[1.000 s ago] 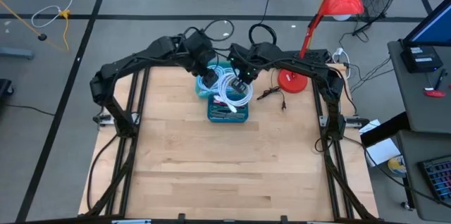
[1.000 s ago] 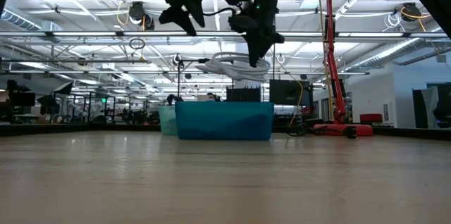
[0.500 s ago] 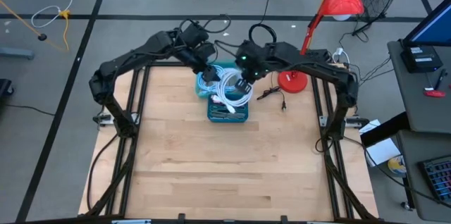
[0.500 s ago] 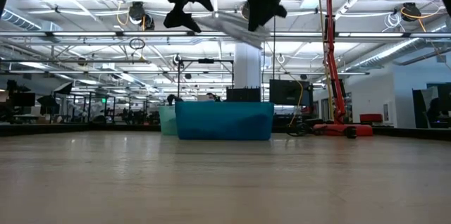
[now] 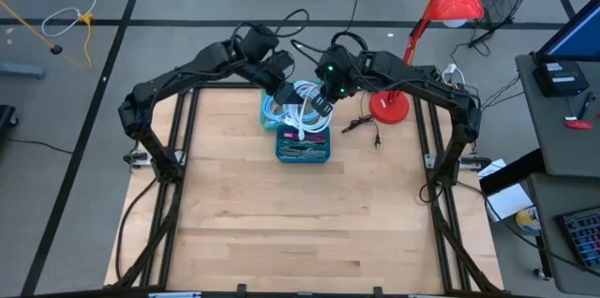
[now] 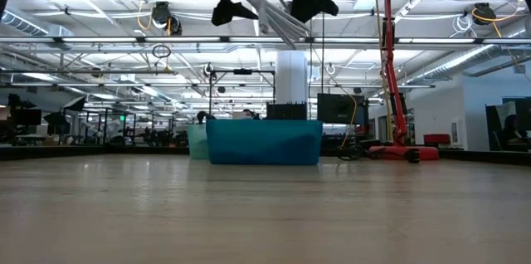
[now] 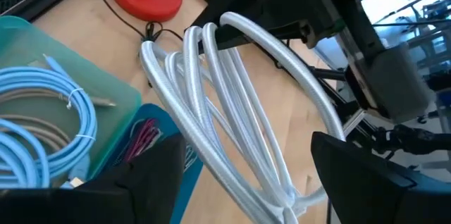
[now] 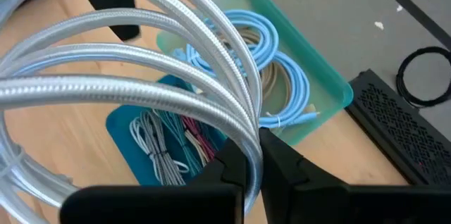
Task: Pick & Place USB Port
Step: Put the white display cable into the green bin
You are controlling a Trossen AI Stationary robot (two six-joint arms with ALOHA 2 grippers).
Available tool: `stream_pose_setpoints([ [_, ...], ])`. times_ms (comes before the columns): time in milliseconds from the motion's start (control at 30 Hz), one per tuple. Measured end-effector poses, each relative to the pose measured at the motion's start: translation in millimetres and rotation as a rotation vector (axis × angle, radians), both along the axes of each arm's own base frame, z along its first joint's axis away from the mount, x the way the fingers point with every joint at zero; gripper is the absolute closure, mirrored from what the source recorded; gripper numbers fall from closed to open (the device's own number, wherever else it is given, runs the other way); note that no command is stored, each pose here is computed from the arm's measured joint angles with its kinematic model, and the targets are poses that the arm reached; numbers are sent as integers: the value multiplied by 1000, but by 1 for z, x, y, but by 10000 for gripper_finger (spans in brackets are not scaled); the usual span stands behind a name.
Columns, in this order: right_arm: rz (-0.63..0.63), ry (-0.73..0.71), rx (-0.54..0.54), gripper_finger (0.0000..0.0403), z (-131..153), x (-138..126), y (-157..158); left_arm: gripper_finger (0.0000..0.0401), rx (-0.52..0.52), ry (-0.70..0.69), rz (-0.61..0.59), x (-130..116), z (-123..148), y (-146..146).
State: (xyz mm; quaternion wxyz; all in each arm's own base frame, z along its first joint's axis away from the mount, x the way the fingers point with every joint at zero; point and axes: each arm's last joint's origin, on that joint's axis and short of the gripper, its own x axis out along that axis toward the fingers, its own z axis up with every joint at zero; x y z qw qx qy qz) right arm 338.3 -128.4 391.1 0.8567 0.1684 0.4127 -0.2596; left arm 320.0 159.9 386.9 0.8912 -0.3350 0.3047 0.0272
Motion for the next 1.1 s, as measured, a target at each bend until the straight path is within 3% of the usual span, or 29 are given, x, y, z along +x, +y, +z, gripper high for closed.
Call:
stream_pose_setpoints([
  [467,-13,18,10,395,-1,-2,-1,93,-11,82,-49,-11,-8,3],
  [800,-19,19,13,395,-1,-2,-1,93,-116,-98,-153,-3,4,2],
  [967,-32,-2,15,395,0,-1,-2,93,-100,-85,-132,-2,4,1],
  [1100,-111,12,71,395,-3,-6,-7,93,-36,-40,-39,-1,2,3],
])
